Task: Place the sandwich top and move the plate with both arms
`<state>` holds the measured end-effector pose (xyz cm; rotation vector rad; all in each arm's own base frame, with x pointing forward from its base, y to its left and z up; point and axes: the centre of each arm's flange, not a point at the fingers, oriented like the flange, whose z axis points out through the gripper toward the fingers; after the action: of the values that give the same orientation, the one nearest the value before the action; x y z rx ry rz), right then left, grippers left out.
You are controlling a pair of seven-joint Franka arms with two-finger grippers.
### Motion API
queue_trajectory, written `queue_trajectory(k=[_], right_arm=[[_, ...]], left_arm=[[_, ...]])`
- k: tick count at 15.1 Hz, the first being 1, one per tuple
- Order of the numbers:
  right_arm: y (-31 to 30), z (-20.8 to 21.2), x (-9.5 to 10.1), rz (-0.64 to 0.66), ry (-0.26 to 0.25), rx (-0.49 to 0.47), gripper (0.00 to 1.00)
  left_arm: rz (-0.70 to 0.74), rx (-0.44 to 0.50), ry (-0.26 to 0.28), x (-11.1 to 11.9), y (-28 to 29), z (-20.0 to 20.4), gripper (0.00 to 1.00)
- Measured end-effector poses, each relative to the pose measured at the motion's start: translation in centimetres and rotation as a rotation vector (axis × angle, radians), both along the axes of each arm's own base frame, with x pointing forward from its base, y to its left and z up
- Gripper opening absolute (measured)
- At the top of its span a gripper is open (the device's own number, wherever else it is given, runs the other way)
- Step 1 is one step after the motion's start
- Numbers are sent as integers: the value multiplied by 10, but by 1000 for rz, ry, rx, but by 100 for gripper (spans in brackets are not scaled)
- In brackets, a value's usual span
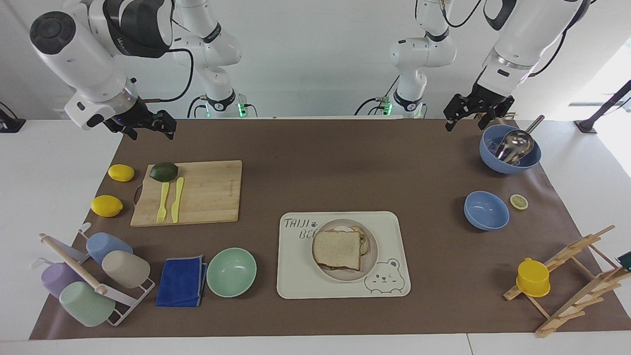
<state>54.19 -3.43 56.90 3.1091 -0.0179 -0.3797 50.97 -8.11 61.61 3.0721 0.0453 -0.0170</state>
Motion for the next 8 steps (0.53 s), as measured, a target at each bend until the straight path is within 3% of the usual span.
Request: queue_trajectory(k=[6,8], right_arm=[[2,0,0,3,0,0,100],[8,0,0,14,-1,1,100]], left_arm=[[9,-1,35,26,20,17,100],[-10,36,43,33,13,5,100]])
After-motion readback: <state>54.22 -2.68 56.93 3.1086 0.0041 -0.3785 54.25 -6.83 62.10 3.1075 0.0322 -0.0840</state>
